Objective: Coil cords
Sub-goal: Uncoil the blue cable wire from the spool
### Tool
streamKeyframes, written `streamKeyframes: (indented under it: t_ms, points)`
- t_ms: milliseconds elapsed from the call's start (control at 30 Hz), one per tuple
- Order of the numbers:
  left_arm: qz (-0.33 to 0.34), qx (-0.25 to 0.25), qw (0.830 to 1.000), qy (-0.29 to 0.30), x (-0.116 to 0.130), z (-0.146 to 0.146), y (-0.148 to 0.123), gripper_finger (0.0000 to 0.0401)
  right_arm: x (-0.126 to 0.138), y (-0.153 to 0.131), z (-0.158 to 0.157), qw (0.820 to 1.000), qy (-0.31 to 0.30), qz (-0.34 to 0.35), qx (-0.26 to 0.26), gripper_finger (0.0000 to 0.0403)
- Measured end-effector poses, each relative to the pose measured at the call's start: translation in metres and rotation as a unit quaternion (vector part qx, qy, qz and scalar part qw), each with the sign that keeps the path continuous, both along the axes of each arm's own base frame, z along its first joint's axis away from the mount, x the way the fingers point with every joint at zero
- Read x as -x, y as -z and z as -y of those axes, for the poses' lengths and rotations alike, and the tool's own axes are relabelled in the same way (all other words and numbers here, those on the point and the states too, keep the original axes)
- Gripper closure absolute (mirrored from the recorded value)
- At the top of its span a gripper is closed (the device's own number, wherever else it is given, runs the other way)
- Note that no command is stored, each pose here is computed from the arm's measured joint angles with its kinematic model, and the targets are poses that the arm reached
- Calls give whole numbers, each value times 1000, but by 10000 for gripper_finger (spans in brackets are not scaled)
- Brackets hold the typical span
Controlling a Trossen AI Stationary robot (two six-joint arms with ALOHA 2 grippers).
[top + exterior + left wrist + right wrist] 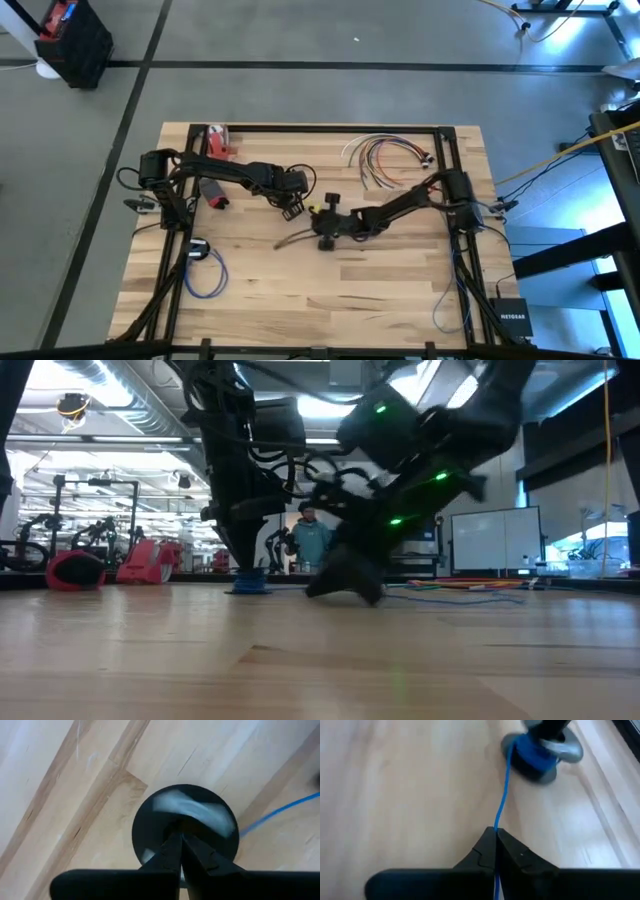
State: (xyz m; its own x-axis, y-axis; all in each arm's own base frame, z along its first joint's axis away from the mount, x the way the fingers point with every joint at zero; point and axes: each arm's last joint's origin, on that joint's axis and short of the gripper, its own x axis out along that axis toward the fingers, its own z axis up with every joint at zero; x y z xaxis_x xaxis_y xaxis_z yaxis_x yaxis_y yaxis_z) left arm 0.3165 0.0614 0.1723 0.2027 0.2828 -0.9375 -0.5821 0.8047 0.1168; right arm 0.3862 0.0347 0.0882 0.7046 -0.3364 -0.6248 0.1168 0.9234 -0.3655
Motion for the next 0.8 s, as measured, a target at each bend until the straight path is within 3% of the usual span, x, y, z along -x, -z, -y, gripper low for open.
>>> streamKeyframes:
  t_ms: [367,667,800]
  points:
    - [-13,4,1000,-9,3,1,1,401,87,-23,-21,997,-26,-68,-18,399]
    - [-9,5,1000,-16,3,0,1,401,178,-51,-21,986,34,-152,-66,400]
    - [-9,5,1000,-16,3,0,1,401,205,-68,-21,976,72,-179,-105,398]
